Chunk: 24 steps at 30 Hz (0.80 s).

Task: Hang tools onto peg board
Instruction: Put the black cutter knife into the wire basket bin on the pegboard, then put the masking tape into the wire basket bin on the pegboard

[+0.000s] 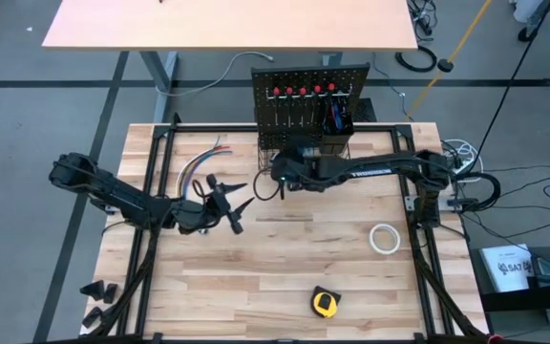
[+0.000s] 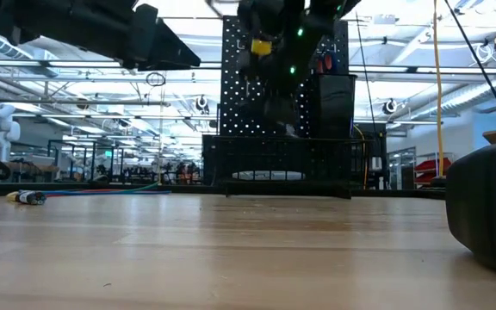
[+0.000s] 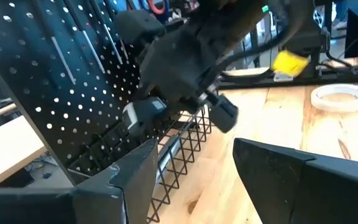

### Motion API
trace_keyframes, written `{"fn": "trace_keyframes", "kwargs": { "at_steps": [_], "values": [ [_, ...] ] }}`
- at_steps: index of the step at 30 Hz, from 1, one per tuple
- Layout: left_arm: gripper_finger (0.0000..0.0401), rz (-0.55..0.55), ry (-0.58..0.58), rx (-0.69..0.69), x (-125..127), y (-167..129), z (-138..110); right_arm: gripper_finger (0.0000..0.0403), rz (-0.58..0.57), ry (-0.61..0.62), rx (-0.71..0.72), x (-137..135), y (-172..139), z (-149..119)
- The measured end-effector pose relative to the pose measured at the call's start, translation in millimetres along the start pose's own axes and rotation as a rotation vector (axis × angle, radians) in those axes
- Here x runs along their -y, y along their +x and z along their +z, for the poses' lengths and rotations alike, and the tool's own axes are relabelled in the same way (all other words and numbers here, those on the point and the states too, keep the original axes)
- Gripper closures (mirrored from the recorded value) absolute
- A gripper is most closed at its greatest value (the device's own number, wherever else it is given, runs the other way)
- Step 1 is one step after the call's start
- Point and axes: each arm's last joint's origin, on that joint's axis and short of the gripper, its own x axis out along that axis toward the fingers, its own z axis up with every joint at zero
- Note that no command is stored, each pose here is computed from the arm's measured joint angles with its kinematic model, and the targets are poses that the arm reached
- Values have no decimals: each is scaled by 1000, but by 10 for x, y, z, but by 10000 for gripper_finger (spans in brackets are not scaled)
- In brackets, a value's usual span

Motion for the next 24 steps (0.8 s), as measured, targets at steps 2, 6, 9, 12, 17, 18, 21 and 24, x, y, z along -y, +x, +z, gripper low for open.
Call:
{"fn": "trace_keyframes", "kwargs": {
  "at_steps": [2,6,9,12,17,18,21,24],
  "values": [
    [184,-2,2,-4,4,-1,-6,276,-23,-40,-36,-37,104,-13],
    [184,-4,0,-17,7,-1,-22,276,-19,-96,-84,-114,276,-48],
    [184,-4,-1,-16,6,-1,-21,276,-13,-100,-103,-151,357,-65],
    [184,-4,-1,-17,7,-1,-22,268,-12,-102,-107,-172,381,-66],
    [184,-5,0,-18,7,-1,-24,161,-32,-80,-91,-156,370,-40],
    [184,-5,-1,-18,7,-1,-24,142,-37,-69,-83,-147,367,-30],
    [184,-5,-1,-19,7,-1,-25,97,-48,-59,-78,-135,364,-20],
    [184,-5,-1,-20,8,-1,-26,73,-49,-59,-79,-128,362,-22]
  ]
}}
